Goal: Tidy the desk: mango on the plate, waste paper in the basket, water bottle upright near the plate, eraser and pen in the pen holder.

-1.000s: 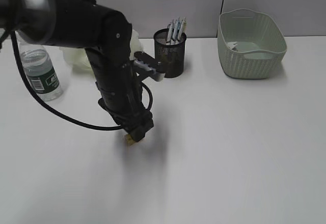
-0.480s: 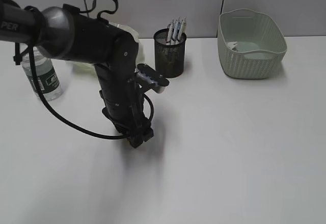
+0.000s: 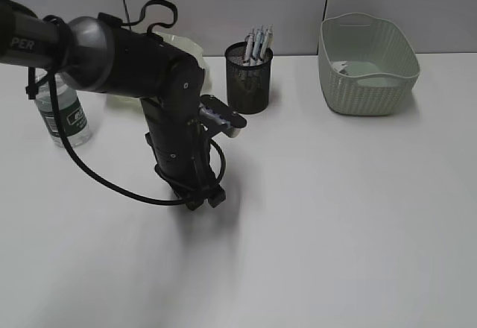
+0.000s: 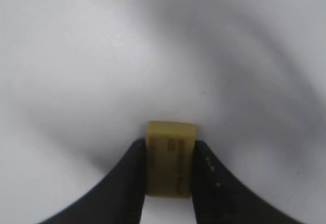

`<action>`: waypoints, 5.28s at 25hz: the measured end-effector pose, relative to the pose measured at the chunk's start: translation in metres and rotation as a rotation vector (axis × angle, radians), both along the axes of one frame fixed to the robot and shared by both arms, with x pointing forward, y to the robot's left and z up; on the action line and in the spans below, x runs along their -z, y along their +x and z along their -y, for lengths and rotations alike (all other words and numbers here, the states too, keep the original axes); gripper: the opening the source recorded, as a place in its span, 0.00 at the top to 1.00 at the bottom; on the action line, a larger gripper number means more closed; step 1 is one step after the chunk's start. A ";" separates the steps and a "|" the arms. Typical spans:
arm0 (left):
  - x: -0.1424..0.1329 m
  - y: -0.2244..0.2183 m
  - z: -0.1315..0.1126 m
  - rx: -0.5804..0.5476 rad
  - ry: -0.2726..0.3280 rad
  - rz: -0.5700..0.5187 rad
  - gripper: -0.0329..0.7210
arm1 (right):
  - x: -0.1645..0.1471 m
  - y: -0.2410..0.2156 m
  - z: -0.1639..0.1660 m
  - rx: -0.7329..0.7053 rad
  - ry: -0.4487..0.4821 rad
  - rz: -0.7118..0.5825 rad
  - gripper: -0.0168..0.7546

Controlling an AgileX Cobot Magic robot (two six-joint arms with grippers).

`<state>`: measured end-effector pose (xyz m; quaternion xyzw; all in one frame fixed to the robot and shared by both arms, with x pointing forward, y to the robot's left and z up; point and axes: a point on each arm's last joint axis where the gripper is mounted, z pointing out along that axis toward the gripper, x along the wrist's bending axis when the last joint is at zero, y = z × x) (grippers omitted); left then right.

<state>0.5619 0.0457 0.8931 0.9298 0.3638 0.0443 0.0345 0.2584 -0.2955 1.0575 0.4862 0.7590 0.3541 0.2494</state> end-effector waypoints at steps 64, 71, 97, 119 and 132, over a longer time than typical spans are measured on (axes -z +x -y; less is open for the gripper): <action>-0.175 0.078 0.004 -0.204 -0.425 0.306 0.38 | 0.003 0.004 -0.001 0.002 -0.002 0.031 0.31; -0.206 0.046 -0.015 -0.213 -0.329 0.182 0.38 | 0.005 0.005 -0.001 0.002 -0.004 0.031 0.31; -0.239 -0.156 -0.151 -0.303 -0.281 0.227 0.38 | 0.004 0.005 -0.001 0.002 -0.003 0.035 0.32; -0.202 -0.357 -0.279 -0.311 -0.746 0.757 0.38 | 0.004 0.005 -0.002 0.000 0.003 0.037 0.32; -0.168 -0.332 -0.262 -0.320 -0.710 0.696 0.38 | 0.004 0.005 -0.002 -0.003 0.008 0.035 0.32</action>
